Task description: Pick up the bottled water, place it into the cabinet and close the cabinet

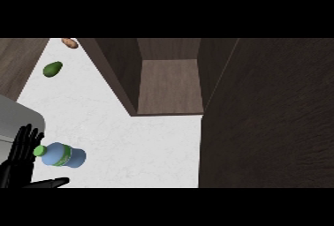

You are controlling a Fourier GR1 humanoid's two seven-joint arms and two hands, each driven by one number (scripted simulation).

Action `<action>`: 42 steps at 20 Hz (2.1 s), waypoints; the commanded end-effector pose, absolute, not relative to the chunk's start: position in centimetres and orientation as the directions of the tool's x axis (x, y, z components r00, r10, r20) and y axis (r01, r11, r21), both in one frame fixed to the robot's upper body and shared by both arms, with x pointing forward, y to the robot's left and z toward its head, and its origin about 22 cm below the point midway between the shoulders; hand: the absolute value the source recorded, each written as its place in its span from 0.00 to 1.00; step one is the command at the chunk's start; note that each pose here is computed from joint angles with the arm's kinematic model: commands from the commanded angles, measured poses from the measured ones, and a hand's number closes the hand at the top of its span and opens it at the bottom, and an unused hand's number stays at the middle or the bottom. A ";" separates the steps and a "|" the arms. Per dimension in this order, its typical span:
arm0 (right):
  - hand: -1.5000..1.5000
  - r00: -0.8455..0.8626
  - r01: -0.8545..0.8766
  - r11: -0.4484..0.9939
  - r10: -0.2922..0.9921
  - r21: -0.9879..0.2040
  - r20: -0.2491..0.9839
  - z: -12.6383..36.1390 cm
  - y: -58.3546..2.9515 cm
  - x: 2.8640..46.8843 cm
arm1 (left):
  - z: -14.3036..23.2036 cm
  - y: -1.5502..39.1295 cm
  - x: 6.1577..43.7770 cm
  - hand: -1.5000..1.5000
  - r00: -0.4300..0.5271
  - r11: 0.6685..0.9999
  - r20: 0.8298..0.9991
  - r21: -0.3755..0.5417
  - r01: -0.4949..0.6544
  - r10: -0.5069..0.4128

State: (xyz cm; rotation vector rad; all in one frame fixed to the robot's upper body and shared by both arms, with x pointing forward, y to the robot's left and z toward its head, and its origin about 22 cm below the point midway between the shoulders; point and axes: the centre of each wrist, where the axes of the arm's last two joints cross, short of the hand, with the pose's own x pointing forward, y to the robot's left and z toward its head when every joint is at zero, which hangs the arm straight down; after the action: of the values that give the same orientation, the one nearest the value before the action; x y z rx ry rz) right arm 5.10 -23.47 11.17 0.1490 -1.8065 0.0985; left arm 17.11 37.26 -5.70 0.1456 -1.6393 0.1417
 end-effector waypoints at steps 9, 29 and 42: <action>0.00 -0.253 -0.156 0.987 -0.074 0.035 0.965 13.9 -23.3 3.4 | -11.9 39.2 18.6 0.00 -0.045 0.984 0.995 -0.097 -0.150 0.091; 0.00 -0.247 -0.173 0.984 -0.078 0.036 0.966 13.0 -23.4 2.6 | -15.9 35.9 20.1 1.00 -0.128 0.944 0.949 -0.304 -0.130 0.288; 0.00 -0.251 -0.148 0.988 -0.072 0.036 0.965 10.6 -23.6 3.7 | -17.4 24.7 22.4 1.00 -0.171 0.940 0.929 -0.339 -0.030 0.329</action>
State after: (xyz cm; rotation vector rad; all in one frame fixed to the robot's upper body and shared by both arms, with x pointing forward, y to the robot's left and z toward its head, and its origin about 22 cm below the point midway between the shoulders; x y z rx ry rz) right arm 3.04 -23.51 10.37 0.1465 -1.7970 0.1022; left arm 21.25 31.20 -16.55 -0.1057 -1.6511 0.2890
